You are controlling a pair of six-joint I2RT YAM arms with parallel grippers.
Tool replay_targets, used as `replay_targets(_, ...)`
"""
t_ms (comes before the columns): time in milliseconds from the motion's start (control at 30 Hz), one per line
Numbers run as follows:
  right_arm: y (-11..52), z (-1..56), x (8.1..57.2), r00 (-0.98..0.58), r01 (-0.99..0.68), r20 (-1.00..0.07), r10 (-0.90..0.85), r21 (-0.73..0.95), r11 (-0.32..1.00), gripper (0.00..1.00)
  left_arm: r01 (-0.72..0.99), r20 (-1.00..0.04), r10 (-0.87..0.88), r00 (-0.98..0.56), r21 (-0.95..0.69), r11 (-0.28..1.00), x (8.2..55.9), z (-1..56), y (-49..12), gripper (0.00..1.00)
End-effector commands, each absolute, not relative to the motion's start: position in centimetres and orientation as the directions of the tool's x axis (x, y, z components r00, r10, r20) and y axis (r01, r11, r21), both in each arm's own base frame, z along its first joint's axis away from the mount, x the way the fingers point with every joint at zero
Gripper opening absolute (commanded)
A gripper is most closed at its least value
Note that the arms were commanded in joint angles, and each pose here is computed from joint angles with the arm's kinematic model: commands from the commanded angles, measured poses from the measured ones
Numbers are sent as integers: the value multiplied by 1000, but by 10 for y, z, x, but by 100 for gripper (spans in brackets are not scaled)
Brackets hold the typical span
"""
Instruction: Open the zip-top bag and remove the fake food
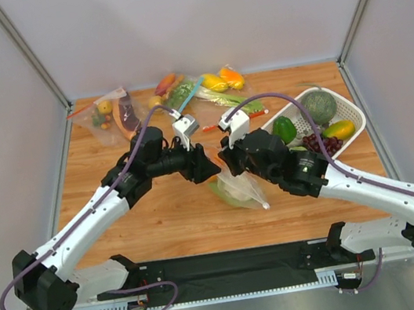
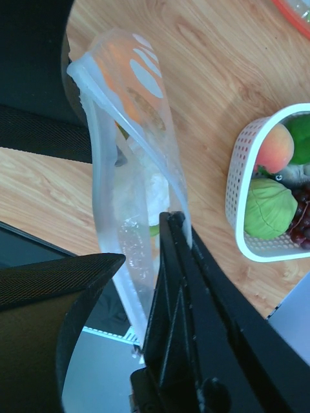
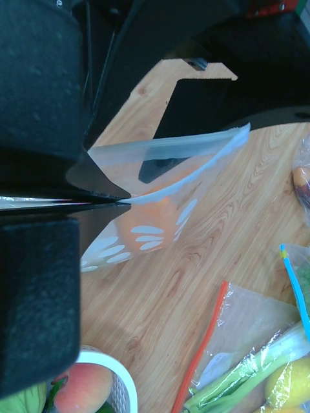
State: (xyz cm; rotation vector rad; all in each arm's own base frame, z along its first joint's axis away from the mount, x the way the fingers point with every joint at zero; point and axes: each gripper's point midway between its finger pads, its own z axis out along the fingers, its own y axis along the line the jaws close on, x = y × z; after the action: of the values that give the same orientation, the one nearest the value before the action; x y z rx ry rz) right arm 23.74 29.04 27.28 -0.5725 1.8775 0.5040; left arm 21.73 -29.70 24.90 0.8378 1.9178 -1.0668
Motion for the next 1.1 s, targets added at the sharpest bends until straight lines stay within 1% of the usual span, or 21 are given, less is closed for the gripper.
replay_targets(0, 299, 308, 239, -281, -585, -959, -47, 132, 801, 0, 804, -856, 134, -500, -400, 440, 223, 253, -301, 64)
replay_targets(133, 303, 311, 233, -282, -593, -959, -32, 148, 792, 0, 787, -849, 121, -514, -411, 461, 227, 251, -300, 62)
replay_targets(167, 304, 310, 232, -284, -595, -958, -35, 148, 790, 0, 780, -847, 119, -518, -411, 471, 228, 250, -300, 58)
replay_targets(233, 304, 311, 230, -288, -596, -957, -25, 159, 787, 0, 763, -839, 112, -533, -418, 493, 233, 247, -297, 52)
replay_targets(267, 305, 311, 228, -289, -600, -957, -23, 162, 784, 0, 761, -837, 112, -536, -422, 492, 232, 246, -298, 43)
replay_targets(333, 304, 312, 226, -286, -596, -958, -16, 165, 785, 0, 758, -833, 111, -542, -428, 492, 233, 246, -298, 29)
replay_targets(367, 303, 313, 226, -283, -594, -959, -13, 165, 788, 0, 756, -829, 116, -547, -430, 493, 233, 245, -298, 20)
replay_targets(467, 292, 314, 231, -264, -555, -965, -11, 142, 820, 0, 756, -822, 128, -555, -434, 490, 231, 243, -297, 7)
replay_targets(567, 275, 313, 240, -233, -491, -972, -44, 79, 868, 0, 767, -821, 153, -550, -424, 482, 228, 244, -296, 0)
replay_targets(700, 250, 306, 255, -216, -380, -970, -114, -24, 925, 0, 799, -831, 203, -518, -385, 463, 227, 258, -289, 0)
replay_targets(833, 229, 299, 267, -234, -315, -965, -119, -41, 948, 0, 803, -826, 232, -513, -366, 471, 232, 258, -277, 0)
replay_targets(933, 212, 288, 275, -261, -261, -958, -119, -49, 964, 0, 800, -800, 265, -538, -386, 459, 232, 253, -275, 0)
replay_targets(1067, 192, 272, 284, -301, -204, -947, -111, -50, 978, 0, 800, -768, 293, -569, -434, 414, 227, 252, -276, 0)
